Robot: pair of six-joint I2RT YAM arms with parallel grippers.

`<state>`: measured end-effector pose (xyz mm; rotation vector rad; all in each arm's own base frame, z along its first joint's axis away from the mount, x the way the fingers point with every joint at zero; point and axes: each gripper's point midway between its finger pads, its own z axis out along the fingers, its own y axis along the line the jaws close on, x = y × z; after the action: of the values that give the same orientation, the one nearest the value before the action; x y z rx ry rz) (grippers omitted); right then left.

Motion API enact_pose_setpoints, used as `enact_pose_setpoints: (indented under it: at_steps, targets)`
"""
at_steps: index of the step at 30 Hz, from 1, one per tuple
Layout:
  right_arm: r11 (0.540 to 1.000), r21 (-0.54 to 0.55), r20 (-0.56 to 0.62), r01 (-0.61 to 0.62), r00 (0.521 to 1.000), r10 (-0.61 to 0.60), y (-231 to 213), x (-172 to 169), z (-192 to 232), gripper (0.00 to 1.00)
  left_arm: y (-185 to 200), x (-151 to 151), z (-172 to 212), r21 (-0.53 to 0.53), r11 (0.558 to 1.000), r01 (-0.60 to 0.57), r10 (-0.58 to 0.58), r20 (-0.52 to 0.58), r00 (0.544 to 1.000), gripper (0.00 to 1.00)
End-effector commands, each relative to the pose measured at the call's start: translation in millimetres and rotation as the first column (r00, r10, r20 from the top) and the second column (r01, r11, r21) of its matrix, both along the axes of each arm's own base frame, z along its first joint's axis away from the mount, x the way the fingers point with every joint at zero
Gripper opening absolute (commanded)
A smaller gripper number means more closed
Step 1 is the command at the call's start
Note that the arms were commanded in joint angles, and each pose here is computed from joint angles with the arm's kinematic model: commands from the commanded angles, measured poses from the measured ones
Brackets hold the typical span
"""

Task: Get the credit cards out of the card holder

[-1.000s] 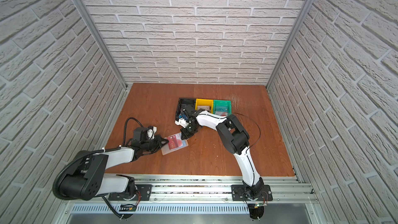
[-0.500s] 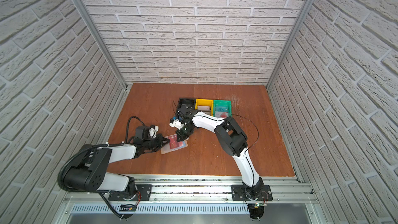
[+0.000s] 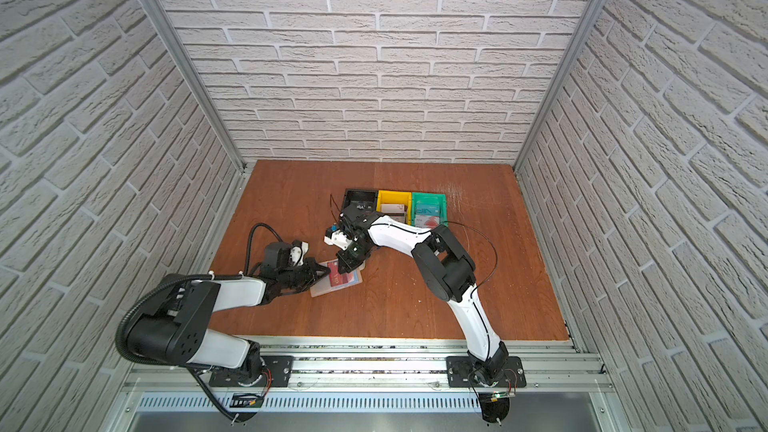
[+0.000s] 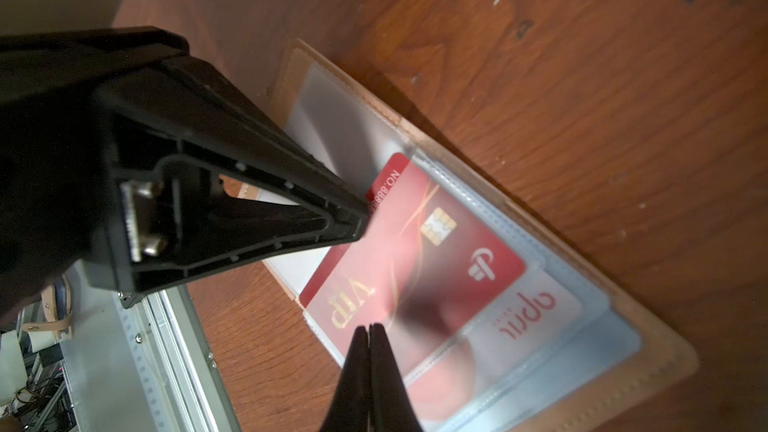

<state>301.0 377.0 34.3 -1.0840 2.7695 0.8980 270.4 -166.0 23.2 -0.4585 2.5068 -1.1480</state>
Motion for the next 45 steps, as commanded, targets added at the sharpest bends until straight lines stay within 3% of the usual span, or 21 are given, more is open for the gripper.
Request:
enact_pose_setpoints:
  at_steps: [1,16,45]
  targets:
    - [0.999,-0.035,-0.023,0.035,0.999,-0.036,-10,6,-16,0.06,9,-15,-19,0.048,0.999,-0.021,0.024,-0.055,0.998,0.06]
    - [0.993,-0.092,-0.06,0.077,0.995,-0.082,-25,9,-36,0.06,17,-21,-17,0.07,0.997,-0.041,0.045,-0.044,0.998,0.14]
    - [0.993,-0.095,-0.076,0.074,0.994,-0.082,-27,7,-41,0.06,-1,-8,-21,0.035,0.999,-0.014,0.016,-0.036,0.999,0.12]
